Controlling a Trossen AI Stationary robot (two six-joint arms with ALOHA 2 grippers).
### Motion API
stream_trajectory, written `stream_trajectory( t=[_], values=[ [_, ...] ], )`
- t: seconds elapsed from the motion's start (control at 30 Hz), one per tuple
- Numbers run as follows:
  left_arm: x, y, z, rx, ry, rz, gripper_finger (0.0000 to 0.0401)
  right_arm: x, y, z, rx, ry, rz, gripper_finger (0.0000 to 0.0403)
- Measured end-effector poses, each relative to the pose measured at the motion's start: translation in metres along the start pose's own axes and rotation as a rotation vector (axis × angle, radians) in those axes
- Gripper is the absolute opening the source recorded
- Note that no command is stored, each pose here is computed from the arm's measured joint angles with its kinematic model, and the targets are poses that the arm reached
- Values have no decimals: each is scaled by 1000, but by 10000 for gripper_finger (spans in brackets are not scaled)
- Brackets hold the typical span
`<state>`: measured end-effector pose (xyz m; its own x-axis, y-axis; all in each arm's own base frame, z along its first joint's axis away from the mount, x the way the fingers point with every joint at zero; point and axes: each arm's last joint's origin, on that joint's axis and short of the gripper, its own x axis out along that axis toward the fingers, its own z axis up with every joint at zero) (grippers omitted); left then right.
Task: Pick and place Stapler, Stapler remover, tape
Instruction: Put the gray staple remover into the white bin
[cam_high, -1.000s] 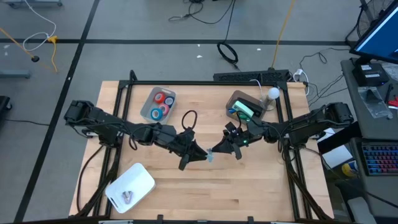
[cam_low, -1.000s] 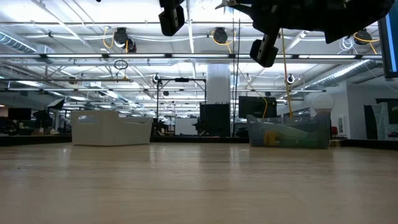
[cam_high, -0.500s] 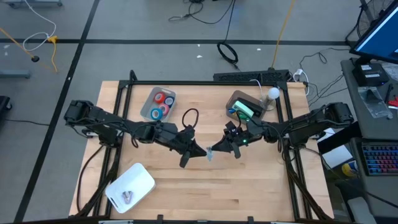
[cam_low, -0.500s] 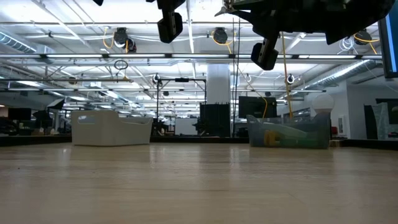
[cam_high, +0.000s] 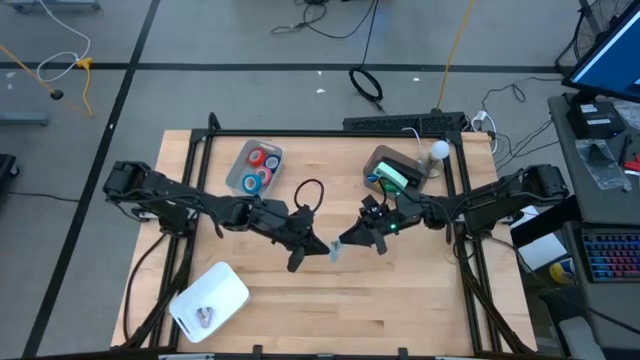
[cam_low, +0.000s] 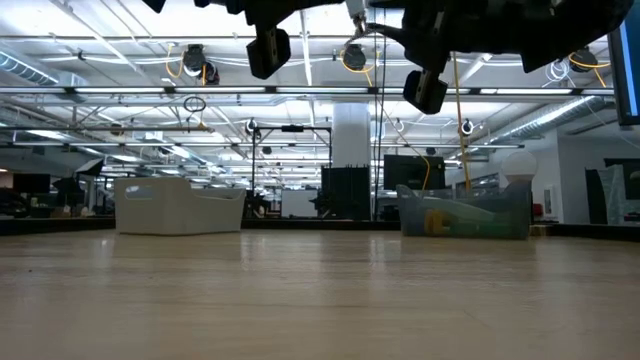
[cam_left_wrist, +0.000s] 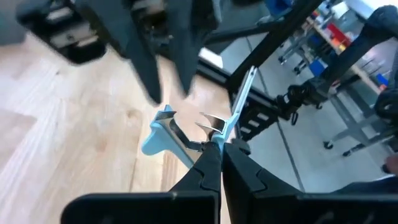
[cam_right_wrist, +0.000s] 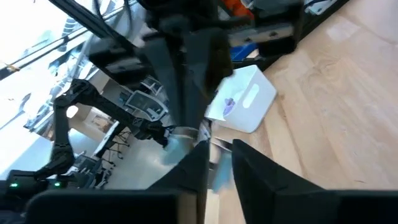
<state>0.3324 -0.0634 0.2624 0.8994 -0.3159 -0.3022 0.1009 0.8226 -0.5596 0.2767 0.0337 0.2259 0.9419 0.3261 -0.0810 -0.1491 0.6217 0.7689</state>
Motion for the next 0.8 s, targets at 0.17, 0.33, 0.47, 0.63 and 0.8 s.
stream_trajectory(
  t=[0.17, 0.33, 0.47, 0.63, 0.8],
  values=[
    [1, 0, -7, -12, 54, 22, 1, 0, 1, 0, 16, 13, 11, 100],
    [-6, 0, -16, -55, 163, 80, 1, 0, 1, -1, 17, 27, 21, 120],
    [-19, -6, -20, -110, 249, 131, 1, 0, 1, -1, 16, 29, 21, 123],
    [-45, -25, -11, -177, 336, 178, 0, 0, 0, -1, 17, 36, 13, 119],
    [-76, -51, -9, -283, 502, 325, 0, 0, -1, -2, 13, 44, 2, 121]
  ],
)
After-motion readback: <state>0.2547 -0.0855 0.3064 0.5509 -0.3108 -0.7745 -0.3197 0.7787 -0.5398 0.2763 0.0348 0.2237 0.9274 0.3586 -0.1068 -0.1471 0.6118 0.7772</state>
